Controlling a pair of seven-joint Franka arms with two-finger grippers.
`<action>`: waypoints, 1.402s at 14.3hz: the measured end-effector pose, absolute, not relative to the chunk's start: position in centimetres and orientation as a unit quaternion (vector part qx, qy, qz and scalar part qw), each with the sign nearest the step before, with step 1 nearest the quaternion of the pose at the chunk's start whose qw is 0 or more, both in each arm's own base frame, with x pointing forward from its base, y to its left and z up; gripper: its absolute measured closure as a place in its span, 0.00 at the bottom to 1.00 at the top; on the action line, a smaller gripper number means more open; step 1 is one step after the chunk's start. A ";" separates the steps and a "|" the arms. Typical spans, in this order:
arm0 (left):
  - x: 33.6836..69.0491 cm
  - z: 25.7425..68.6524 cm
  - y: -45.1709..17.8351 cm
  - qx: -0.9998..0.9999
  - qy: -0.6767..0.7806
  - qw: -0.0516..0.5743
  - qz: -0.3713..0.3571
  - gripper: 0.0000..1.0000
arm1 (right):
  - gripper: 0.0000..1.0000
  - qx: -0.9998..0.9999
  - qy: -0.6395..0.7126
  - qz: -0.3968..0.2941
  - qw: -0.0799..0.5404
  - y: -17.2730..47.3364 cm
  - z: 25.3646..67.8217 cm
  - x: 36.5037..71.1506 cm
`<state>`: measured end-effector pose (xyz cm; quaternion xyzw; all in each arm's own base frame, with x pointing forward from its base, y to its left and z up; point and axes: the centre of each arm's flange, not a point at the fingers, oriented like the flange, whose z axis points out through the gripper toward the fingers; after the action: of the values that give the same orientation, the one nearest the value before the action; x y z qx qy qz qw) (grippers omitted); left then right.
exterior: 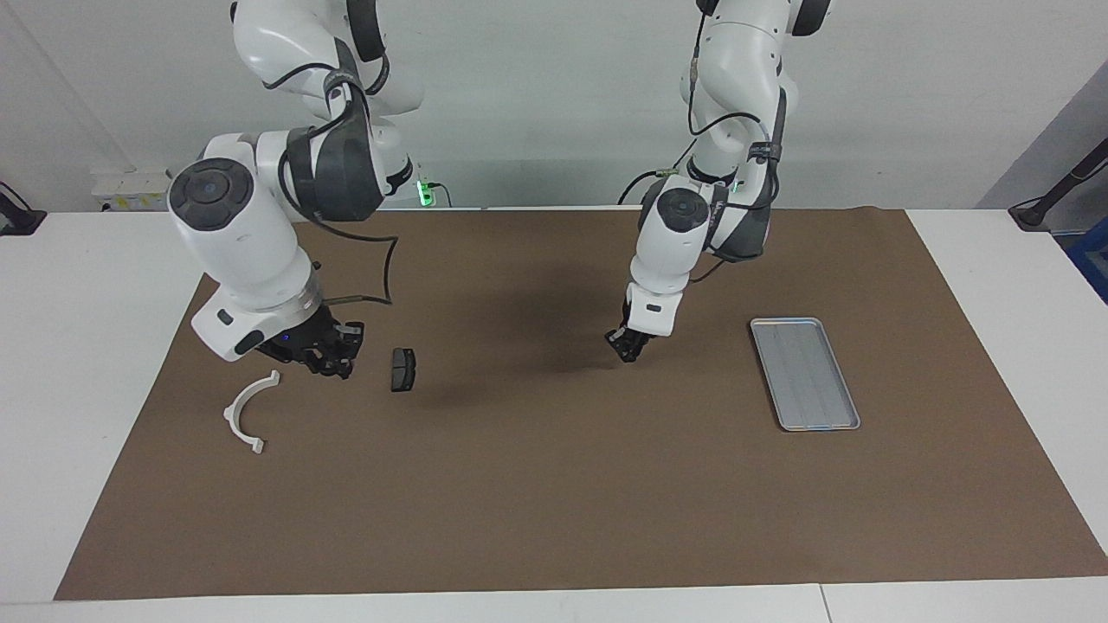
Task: Place bearing gear from tray to pile
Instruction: 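Set the bearing mid-table with the left gripper while the right gripper carries another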
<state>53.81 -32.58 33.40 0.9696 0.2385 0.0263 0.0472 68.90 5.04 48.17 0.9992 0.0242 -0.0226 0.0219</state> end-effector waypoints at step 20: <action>54.5 29.8 -34.0 0.972 0.230 0.032 0.044 0.28 | 0.28 1.000 0.022 0.012 0.018 4.4 30.0 69.0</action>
<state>54.49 -33.99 29.78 0.9717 0.2297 0.0442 0.0323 68.98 4.45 30.02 0.9995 0.0219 0.0121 0.0179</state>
